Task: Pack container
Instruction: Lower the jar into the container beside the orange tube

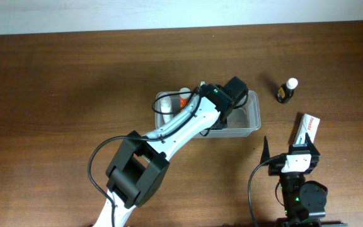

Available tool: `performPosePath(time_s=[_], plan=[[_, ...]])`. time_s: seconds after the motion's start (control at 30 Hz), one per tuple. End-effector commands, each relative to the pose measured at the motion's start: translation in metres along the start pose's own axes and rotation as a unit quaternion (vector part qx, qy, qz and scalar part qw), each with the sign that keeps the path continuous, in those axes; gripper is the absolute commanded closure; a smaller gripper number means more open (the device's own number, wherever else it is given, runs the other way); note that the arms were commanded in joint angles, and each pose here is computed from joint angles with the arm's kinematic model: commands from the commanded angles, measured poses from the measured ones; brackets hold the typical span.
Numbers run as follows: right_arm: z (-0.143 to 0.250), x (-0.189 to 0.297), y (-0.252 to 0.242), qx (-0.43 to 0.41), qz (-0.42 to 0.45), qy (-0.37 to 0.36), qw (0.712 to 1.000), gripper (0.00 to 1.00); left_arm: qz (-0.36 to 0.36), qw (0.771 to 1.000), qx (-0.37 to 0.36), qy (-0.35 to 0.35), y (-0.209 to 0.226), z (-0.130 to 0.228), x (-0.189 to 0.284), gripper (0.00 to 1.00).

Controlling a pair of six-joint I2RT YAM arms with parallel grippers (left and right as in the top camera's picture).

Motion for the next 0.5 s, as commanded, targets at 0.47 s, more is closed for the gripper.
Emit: performPosePath(time_s=[0.47], plan=[[0.0023, 0.0001, 0.0005, -0.007, 0.003, 0.004, 1.000, 0.02, -0.013, 1.000, -0.008, -0.007, 0.0022, -0.0002, -0.0065, 0.64]])
Point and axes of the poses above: each gripper's point midway between its finger pads, its own x axis back along the fingers, its own y axis along the line the jaws close on, z = x × y, the point moved 6 cm from there along x, back along the fingers, and after that the axes turned 12 degrees about x, right-handed, at the moved point
